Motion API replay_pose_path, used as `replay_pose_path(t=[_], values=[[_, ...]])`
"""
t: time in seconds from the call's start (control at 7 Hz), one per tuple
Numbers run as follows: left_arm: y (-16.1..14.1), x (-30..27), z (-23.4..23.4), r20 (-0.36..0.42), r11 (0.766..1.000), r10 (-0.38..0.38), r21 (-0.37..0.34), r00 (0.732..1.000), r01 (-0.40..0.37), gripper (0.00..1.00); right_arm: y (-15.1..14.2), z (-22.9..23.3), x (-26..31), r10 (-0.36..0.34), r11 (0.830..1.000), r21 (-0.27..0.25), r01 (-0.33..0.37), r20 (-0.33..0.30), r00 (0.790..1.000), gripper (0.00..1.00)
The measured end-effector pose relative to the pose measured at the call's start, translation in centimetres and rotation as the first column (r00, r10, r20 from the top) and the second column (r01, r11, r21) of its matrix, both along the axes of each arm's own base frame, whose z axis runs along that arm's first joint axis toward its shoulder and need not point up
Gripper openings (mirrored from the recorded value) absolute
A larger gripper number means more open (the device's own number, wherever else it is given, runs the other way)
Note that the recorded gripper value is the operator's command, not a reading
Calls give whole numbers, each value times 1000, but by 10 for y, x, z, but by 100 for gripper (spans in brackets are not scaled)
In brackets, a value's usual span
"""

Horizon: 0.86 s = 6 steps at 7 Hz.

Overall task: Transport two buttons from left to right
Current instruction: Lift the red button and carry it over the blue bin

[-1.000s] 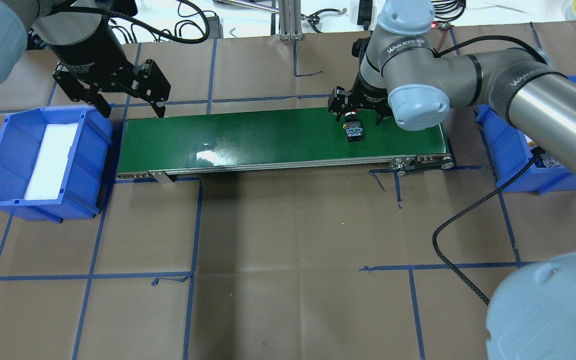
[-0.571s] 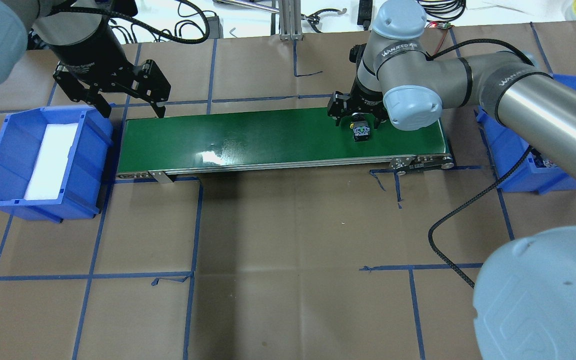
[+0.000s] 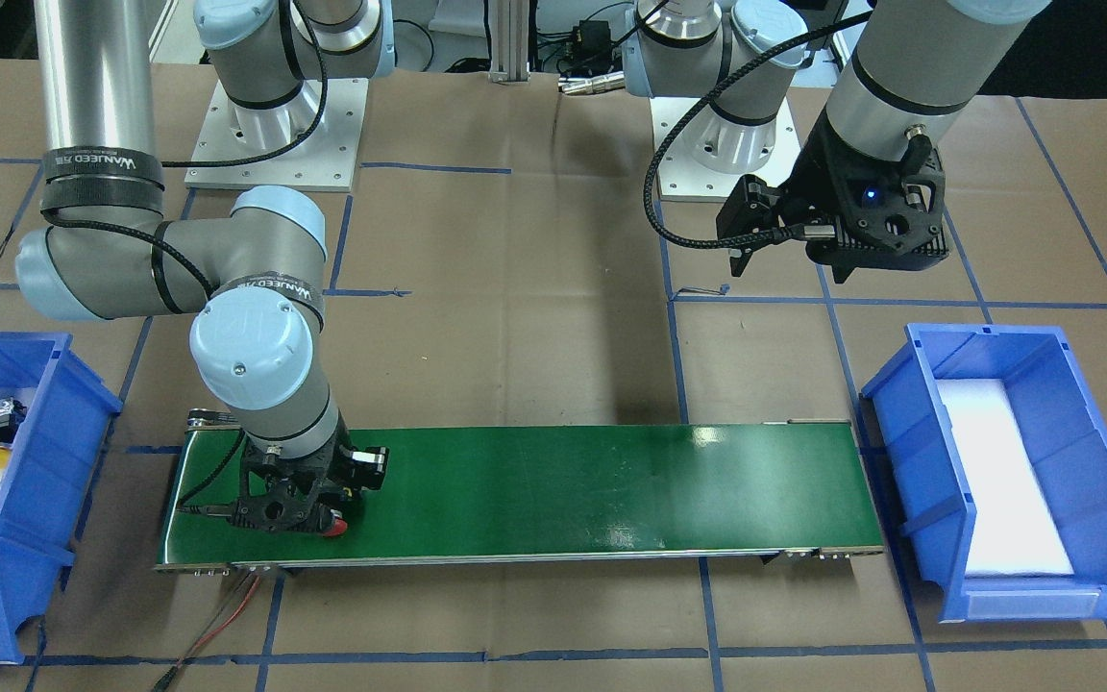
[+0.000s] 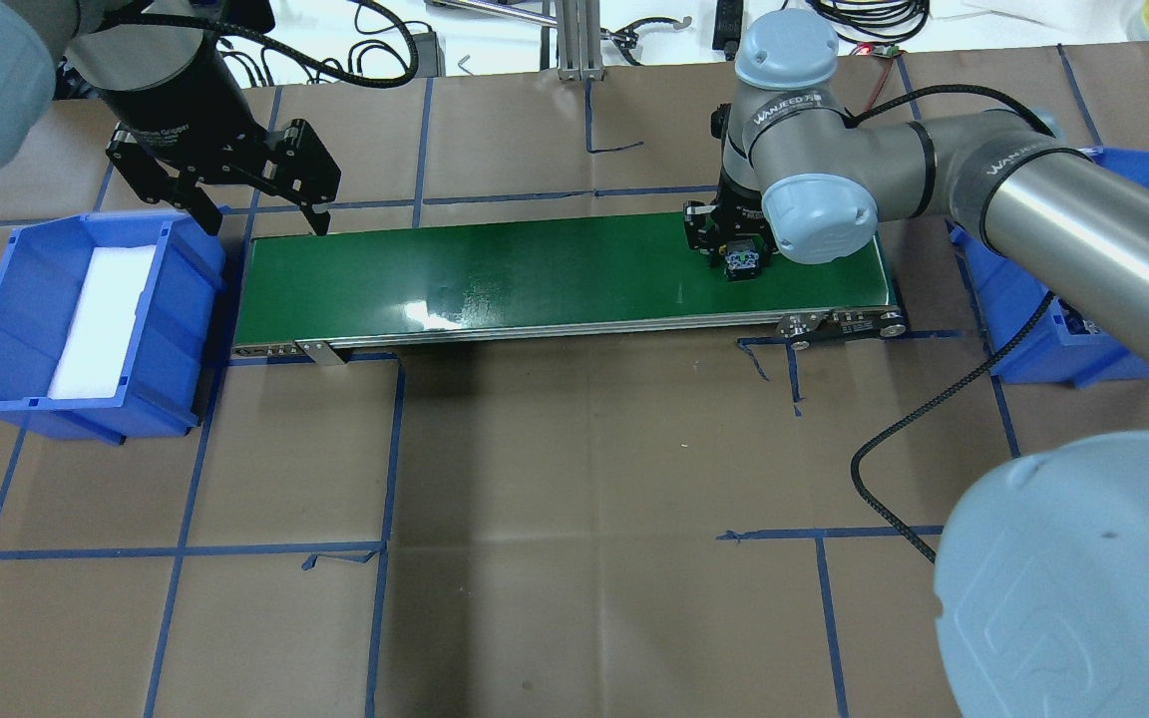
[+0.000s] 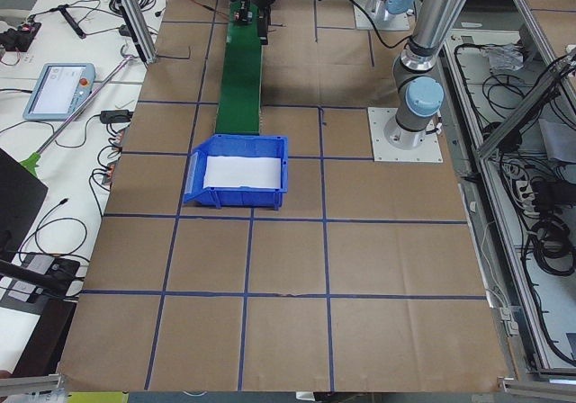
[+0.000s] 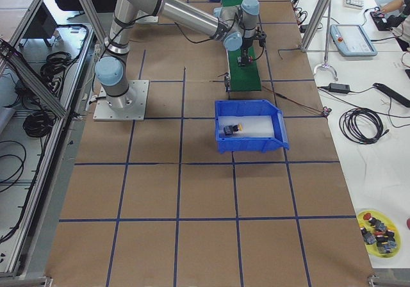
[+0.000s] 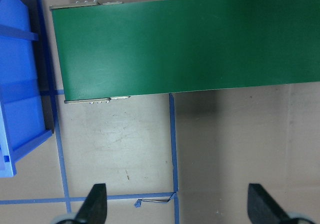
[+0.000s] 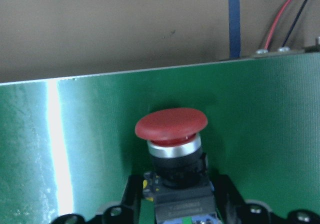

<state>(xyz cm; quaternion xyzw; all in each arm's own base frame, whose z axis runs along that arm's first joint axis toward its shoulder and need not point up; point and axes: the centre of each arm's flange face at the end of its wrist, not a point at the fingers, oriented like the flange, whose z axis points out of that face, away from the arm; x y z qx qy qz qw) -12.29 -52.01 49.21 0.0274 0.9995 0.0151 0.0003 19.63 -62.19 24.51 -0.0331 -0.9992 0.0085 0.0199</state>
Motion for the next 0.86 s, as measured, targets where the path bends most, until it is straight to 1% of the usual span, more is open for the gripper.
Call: replay_pose_path(t=[0.14, 0.29, 0.43, 0.57, 0.71, 0.86], values=[[0, 0, 0, 0, 1000, 0, 0, 1000, 0, 100, 0, 4, -2, 17, 1000, 19, -17, -10, 1000, 0], [0, 0, 0, 0, 1000, 0, 0, 1000, 0, 100, -2, 17, -7, 56, 998, 13, -55, -42, 998, 1], [0, 0, 0, 0, 1000, 0, 0, 1000, 0, 100, -7, 40, -18, 92, 996, 2, -93, -94, 991, 1], [0, 0, 0, 0, 1000, 0, 0, 1000, 0, 100, -12, 68, -35, 113, 994, 4, -113, -123, 986, 2], [0, 0, 0, -1, 1000, 0, 0, 1000, 0, 100, -15, 97, -62, 119, 993, 10, -119, -130, 984, 2], [0, 0, 0, -1, 1000, 0, 0, 1000, 0, 100, -13, 128, -102, 128, 992, 9, -127, -125, 984, 2]])
